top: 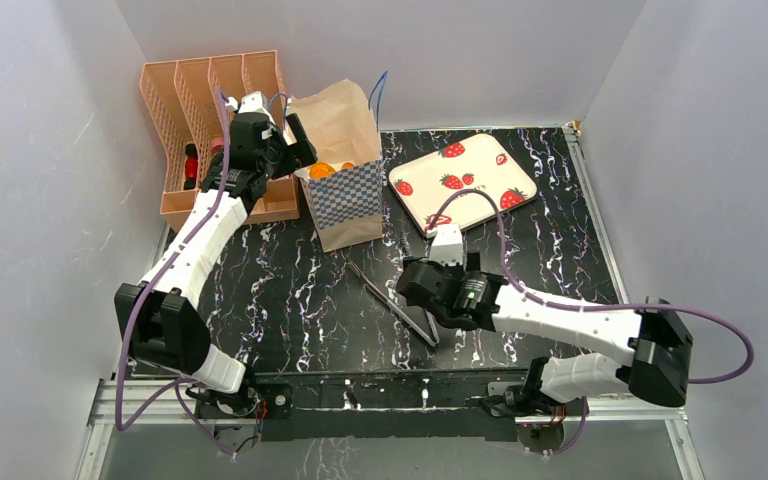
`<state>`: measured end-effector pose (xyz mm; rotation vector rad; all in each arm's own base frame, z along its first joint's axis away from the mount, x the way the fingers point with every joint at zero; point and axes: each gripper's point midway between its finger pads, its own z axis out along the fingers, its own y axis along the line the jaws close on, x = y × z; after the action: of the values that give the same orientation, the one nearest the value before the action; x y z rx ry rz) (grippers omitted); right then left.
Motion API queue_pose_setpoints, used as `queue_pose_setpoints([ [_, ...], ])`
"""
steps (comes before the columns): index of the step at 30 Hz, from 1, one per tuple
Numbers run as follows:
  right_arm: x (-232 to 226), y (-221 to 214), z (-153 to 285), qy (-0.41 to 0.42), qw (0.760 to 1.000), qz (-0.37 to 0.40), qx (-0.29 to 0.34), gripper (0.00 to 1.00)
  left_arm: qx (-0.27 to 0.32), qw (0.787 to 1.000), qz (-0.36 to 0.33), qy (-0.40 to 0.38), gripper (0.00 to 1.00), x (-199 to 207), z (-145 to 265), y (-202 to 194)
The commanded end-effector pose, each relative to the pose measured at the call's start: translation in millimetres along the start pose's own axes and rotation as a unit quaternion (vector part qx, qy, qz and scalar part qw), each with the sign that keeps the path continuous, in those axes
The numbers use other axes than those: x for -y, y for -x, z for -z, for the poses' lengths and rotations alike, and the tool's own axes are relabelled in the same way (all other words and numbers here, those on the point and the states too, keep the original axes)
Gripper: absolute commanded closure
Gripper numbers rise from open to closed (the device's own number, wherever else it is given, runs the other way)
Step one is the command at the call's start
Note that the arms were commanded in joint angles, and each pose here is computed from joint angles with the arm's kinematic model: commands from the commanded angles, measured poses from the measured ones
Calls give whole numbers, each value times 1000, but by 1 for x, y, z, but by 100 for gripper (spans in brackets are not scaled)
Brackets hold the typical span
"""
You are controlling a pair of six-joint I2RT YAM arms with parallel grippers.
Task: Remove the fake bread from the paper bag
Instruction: Pick up the clamp at the center of the board.
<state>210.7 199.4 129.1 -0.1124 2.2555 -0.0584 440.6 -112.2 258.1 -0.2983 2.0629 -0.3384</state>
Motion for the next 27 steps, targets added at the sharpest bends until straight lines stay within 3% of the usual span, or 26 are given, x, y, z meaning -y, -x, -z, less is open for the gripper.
queue_pose_setpoints([
  [1, 11, 36, 19, -1, 997, -50, 52, 2, 27, 999, -8, -25, 2, 14, 20, 22],
  [8, 13, 22, 19, 21, 999, -27, 39, 2, 26, 999, -17, -22, 2, 14, 14, 24],
  [27, -42, -15, -16, 117, 991, 63, 16, 2, -9, 999, -44, 9, 2, 5, -37, 10],
])
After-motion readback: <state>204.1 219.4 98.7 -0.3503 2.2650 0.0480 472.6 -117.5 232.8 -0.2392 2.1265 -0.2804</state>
